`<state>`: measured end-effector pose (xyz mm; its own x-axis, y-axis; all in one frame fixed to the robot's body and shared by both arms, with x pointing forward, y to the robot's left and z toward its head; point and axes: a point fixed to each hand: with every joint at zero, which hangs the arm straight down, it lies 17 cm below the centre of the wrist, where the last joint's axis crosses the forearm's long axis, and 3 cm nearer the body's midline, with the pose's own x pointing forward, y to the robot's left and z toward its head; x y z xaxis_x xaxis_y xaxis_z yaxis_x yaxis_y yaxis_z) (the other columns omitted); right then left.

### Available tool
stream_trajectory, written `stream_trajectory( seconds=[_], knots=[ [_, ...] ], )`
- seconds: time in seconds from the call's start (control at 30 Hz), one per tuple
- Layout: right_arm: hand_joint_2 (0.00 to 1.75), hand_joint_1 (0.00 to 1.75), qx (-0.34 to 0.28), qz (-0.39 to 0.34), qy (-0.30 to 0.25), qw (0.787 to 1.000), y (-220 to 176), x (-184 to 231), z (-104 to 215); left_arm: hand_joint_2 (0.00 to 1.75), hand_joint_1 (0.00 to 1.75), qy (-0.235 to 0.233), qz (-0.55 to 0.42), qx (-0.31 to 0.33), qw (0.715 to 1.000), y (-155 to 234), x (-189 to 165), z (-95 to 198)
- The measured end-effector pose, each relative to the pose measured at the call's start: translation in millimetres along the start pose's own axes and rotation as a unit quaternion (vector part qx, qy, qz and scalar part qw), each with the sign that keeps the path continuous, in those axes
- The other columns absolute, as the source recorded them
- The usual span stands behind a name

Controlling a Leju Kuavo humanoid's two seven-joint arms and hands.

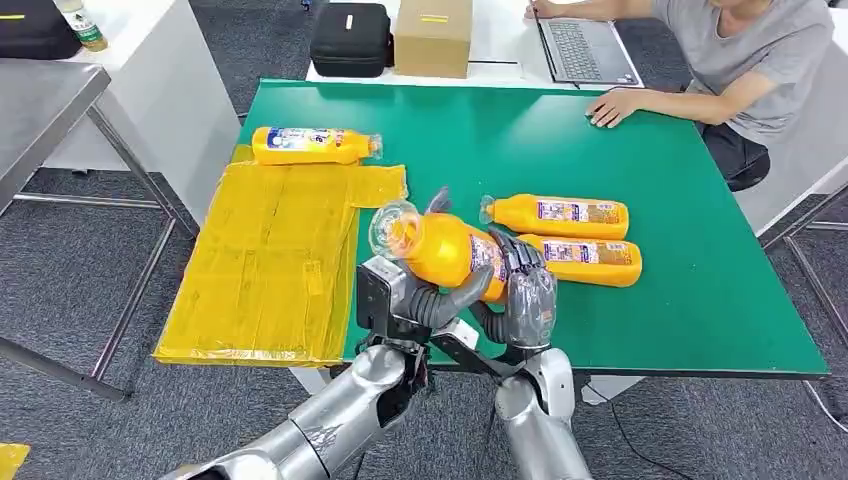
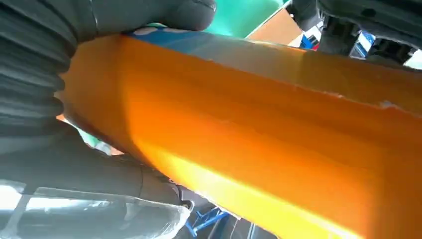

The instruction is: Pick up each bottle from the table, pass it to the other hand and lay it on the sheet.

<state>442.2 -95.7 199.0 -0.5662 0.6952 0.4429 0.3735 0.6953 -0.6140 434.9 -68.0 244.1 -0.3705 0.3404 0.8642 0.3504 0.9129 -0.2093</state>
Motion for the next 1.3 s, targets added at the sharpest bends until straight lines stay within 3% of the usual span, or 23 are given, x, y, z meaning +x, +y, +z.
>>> stream_trajectory(
  seconds=[0.4, 0.67, 0.77, 0.87, 1.3],
  knots=[
    [1.75, 0.0, -0.015, -0.028, 0.019, 0.999, 0, 0, -1, 1.75, 1.75, 0.004, -0.043, 0.004, 0.999, -1, -3, -10],
    [1.75, 0.0, -0.018, -0.04, 0.043, 0.998, 3, -12, -2, 1.75, 1.75, -0.017, -0.112, -0.002, 0.994, 4, -3, -13],
    [1.75, 0.0, -0.016, -0.048, 0.052, 0.997, 7, -15, -1, 1.75, 1.75, -0.045, -0.168, -0.007, 0.985, 8, 3, -16],
    [1.75, 0.0, -0.018, -0.063, 0.066, 0.996, 10, -17, 2, 1.75, 1.75, -0.064, -0.216, -0.007, 0.974, 17, 4, -18],
    [1.75, 0.0, -0.015, -0.054, 0.122, 0.991, 10, -53, 28, 1.75, 1.75, -0.051, -0.303, 0.009, 0.951, 70, -17, -17]
  ],
)
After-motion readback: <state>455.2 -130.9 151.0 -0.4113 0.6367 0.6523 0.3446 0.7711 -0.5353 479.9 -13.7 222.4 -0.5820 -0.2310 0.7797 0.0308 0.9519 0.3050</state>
